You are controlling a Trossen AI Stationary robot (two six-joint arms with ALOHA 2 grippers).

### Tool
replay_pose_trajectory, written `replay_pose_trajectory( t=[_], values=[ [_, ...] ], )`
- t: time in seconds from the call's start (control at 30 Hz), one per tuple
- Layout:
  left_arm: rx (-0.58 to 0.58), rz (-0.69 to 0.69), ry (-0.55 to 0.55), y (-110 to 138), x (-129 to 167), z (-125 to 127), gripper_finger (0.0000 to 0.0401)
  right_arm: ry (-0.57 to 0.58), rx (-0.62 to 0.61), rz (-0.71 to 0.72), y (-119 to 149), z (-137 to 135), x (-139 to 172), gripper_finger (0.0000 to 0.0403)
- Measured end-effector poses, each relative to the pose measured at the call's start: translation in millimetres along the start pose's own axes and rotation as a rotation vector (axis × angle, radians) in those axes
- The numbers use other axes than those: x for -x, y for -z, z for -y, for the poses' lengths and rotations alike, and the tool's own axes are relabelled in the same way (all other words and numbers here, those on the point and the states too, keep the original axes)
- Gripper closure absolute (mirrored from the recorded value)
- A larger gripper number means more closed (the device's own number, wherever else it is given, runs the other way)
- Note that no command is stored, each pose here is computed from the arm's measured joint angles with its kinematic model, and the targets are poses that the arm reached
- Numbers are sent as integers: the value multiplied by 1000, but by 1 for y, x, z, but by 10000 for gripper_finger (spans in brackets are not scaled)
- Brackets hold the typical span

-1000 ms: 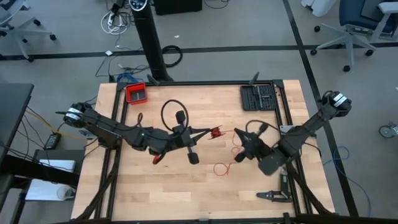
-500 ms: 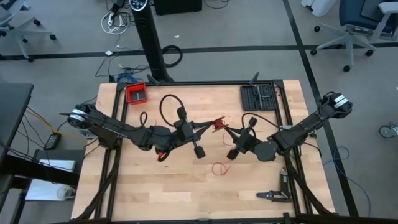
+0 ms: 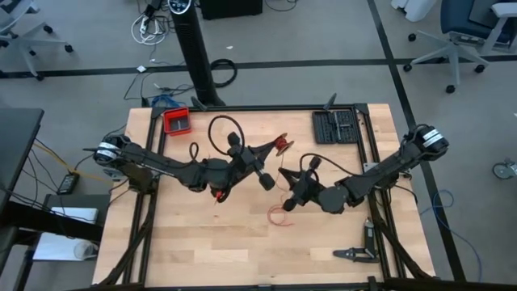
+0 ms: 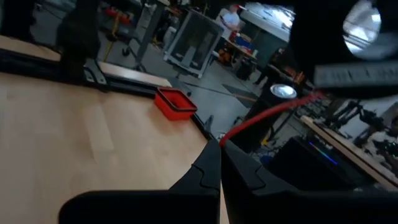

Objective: Coil cords
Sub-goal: Coil the red wire onto the spool

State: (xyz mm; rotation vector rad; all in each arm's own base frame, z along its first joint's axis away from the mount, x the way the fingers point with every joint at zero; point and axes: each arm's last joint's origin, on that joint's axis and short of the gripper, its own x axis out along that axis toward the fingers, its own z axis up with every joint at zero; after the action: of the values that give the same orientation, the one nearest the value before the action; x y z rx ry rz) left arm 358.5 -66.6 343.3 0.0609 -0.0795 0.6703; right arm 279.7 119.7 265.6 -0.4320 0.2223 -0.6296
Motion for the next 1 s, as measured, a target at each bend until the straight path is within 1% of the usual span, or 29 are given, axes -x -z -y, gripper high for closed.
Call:
replay_pose_trajectory(
  t=[0.23,0.4,0.5,0.63,0.7,0.8,0.9,1.0],
  values=[
    [69,-6,-13,1,-3,-2,399,-67,56,21,-26,6,-9,403],
    [53,-22,-10,3,-3,-2,397,-129,149,-15,-41,11,-11,403],
    [47,-42,-6,6,-3,-2,397,-140,182,-32,-51,15,-11,403],
    [66,-71,63,10,-2,0,396,-147,224,-44,-63,21,-10,403],
    [56,-85,92,12,-2,1,396,-147,231,-40,-69,24,-9,403],
    [27,-110,102,15,-2,2,396,-137,253,-40,-76,29,-8,403],
    [-11,-142,107,19,-1,2,396,-134,253,-39,-83,35,-2,403],
    [-31,-156,110,18,1,0,396,-130,265,-43,-86,38,7,403]
  ],
)
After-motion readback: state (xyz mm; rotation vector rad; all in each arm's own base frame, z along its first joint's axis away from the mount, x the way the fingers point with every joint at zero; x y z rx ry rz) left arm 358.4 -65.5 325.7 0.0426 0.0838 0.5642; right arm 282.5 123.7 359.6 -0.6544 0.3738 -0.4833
